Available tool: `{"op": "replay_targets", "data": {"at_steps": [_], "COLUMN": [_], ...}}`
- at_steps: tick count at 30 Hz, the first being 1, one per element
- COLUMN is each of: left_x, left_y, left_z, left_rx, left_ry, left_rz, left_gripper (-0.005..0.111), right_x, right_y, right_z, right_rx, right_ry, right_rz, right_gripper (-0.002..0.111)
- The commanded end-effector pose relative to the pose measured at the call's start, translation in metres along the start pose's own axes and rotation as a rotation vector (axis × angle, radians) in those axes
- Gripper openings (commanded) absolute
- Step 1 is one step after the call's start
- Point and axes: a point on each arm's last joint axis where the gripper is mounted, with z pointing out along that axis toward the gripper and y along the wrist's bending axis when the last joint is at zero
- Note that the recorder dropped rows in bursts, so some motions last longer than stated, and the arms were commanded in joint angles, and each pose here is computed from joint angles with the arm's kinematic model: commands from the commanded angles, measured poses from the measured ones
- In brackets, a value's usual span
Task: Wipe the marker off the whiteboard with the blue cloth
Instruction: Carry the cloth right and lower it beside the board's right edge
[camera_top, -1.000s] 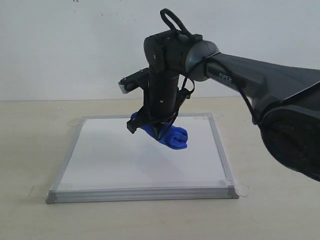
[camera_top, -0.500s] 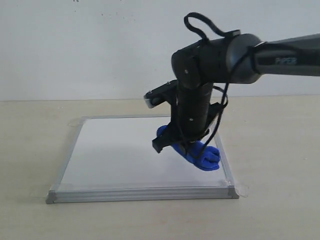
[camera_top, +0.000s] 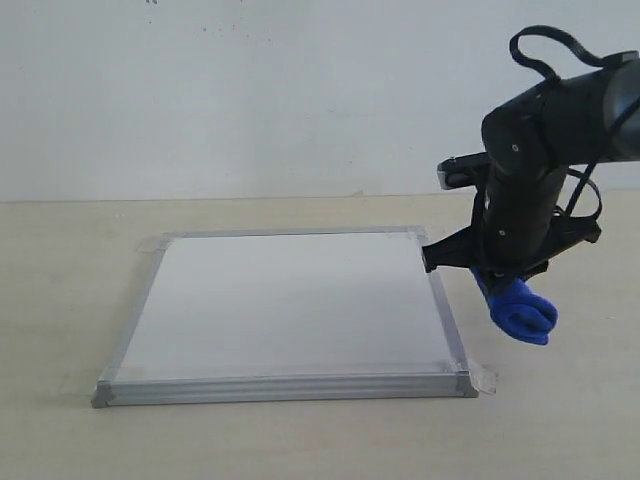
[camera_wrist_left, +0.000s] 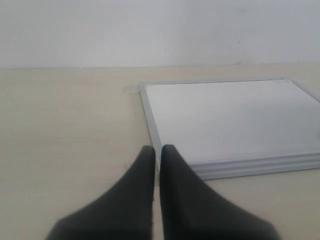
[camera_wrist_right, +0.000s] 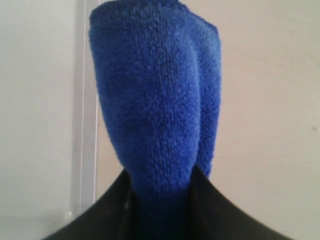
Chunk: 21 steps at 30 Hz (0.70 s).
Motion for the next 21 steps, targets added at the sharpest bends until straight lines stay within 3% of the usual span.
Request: {"op": "replay_targets", "data": {"at_steps": [1, 6, 11, 21], "left_x": [0.000, 0.000, 0.000, 0.000], "left_y": [0.000, 0.000, 0.000, 0.000], "left_z": [0.000, 0.000, 0.000, 0.000], "left_rx": [0.005, 0.005, 0.005, 0.005], "left_ry": [-0.008, -0.008, -0.008, -0.008], "left_rz": [-0.003, -0.003, -0.003, -0.003], "left_gripper": [0.004, 0.004, 0.004, 0.004], "right_x": [-0.004, -0.006, -0.008, -0.010], "right_y": [0.004, 0.008, 0.003, 0.009], "right_z": [0.018, 0.038, 0.049, 0.053], "right_rx": [-0.011, -0.010, 0.083, 0.028], "right_ry": [-0.035, -0.037, -0.051, -0.085], "right_rz": [0.042, 0.035, 0.030, 0.021], "right_gripper": [0.000, 0.000, 0.000, 0.000]}}
